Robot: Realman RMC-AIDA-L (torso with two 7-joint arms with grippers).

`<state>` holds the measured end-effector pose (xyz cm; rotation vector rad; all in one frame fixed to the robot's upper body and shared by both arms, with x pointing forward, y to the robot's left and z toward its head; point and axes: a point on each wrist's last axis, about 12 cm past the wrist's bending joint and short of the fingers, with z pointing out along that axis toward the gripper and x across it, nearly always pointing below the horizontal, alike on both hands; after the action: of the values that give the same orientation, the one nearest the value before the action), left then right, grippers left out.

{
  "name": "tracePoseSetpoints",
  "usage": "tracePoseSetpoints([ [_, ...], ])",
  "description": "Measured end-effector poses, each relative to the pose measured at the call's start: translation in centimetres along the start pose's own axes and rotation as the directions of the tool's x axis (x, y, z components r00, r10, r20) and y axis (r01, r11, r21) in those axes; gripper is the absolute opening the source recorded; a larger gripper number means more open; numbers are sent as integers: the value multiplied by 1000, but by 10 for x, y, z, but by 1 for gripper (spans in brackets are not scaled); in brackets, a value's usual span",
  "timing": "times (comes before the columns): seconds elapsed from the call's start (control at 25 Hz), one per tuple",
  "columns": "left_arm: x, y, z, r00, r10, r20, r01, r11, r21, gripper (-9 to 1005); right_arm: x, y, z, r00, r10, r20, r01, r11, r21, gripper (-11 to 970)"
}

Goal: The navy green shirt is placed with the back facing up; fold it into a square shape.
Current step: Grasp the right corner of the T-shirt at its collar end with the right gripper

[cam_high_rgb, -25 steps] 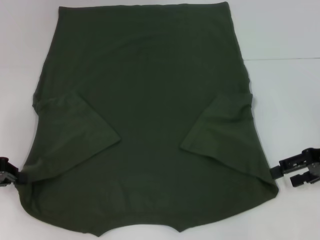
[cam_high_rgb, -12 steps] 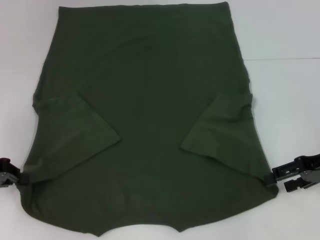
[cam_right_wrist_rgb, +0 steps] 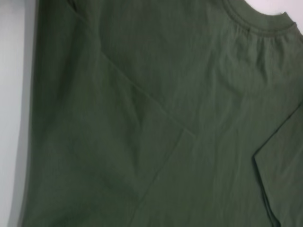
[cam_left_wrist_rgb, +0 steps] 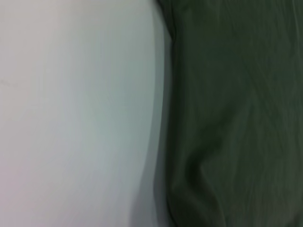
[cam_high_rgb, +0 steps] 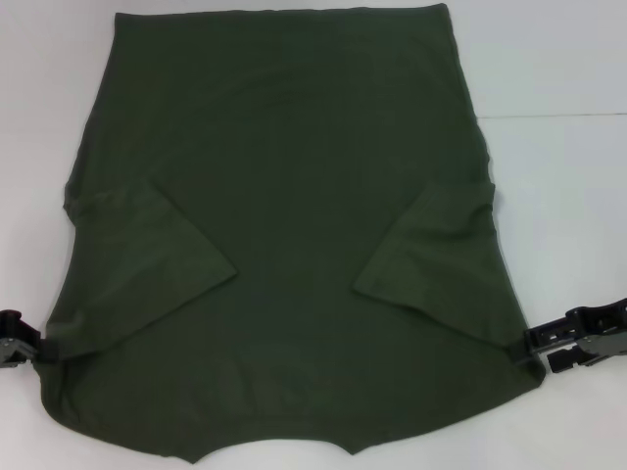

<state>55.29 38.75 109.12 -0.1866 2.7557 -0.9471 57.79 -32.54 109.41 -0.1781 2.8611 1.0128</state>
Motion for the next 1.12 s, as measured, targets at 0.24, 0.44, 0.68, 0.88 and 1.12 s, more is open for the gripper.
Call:
tracePoseSetpoints([
  [0.24, 0, 0, 0, 1000, 0, 0, 0, 1000, 0, 4, 0, 0, 4, 1000, -5, 8, 5, 1000, 6, 893],
  [0.44, 0, -1, 0, 1000, 1, -1, -1, 1000, 1, 5, 1, 1, 8, 1000, -6, 8, 6, 1000, 3, 892],
  [0.68, -2, -1, -1, 1000, 5, 0, -5, 1000, 2, 4, 1, 3, 11, 1000, -9, 10, 9, 1000, -7, 892],
  [0.88, -3, -2, -1, 1000, 12, 2, -12, 1000, 4, 4, -1, 5, 13, 1000, -13, 18, 14, 1000, -12, 891],
  [1.12, -3, -3, -1, 1000, 15, 3, -15, 1000, 4, 5, -3, 8, 17, 999, -17, 28, 17, 1000, -19, 891],
])
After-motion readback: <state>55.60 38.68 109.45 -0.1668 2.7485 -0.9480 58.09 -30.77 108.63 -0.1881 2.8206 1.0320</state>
